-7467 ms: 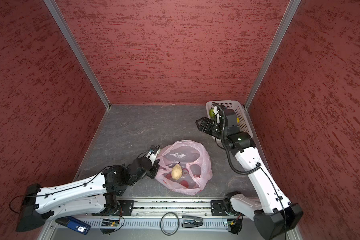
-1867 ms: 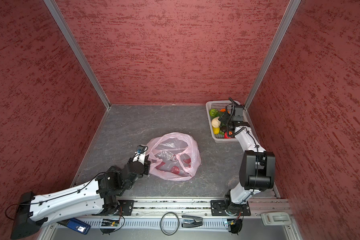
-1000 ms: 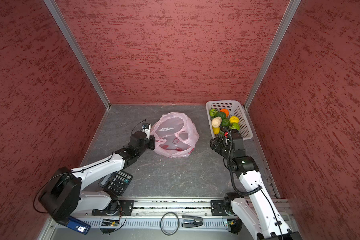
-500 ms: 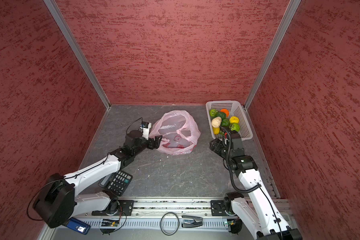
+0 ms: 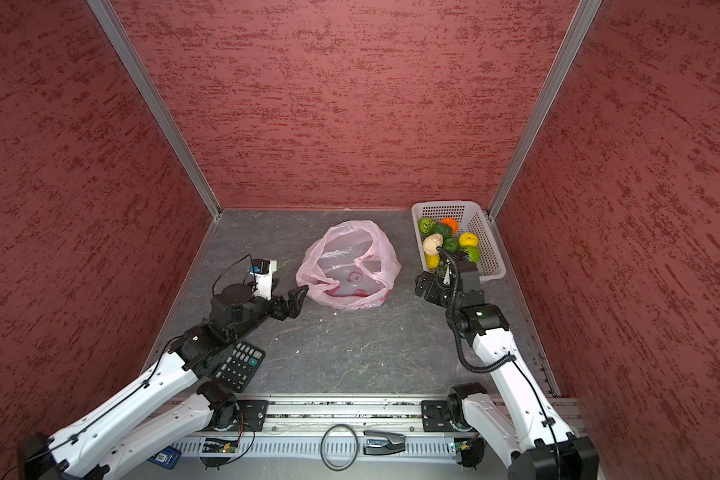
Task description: Untie the knot of the plastic bag and take out the fruit
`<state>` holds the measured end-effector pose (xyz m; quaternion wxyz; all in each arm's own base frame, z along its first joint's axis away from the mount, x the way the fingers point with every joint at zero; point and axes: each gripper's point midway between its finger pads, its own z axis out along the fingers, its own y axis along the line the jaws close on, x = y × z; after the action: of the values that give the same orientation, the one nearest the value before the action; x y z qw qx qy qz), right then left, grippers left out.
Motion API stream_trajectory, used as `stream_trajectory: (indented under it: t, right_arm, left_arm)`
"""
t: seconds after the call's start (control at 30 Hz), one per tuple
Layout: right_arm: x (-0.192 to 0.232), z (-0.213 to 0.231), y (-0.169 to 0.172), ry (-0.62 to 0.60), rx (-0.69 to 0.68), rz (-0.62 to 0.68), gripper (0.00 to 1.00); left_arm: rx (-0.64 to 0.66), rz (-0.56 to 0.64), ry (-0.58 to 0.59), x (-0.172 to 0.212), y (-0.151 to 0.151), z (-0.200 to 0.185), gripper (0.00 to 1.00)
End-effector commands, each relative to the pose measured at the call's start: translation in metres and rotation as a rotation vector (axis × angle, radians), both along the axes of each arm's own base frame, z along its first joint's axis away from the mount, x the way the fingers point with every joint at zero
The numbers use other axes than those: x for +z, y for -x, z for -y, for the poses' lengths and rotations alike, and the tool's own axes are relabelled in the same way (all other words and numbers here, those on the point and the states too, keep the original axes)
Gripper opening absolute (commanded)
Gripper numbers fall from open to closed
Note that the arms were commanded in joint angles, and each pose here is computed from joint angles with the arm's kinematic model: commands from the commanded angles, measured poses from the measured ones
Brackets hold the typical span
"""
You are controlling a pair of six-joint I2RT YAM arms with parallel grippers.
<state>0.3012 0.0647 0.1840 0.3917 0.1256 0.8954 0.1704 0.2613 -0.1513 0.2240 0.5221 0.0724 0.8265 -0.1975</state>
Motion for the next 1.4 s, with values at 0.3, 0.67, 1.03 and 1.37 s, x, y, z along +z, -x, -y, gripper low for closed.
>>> stream_trajectory:
  t: [0.3, 0.67, 1.03, 1.37]
  right_arm:
    - [-0.004, 0.045, -0.053, 0.227, -0.044, 0.234, 0.98]
    - [-0.014, 0.102, -0.085, 0.319, -0.158, 0.456, 0.98]
    - [-0.041, 0.104, -0.091, 0.322, -0.161, 0.581, 0.98]
    - [-0.044, 0.098, -0.090, 0.326, -0.132, 0.596, 0.99]
  left_arm:
    - [0.227, 0.029, -0.203, -0.033, -0.029, -0.076, 1.00]
    - [0.388, 0.184, -0.175, -0.047, -0.083, -0.138, 1.00]
    - [0.389, 0.285, -0.222, -0.073, -0.105, -0.147, 1.00]
    - [0.387, 0.277, -0.179, -0.098, -0.121, -0.147, 1.00]
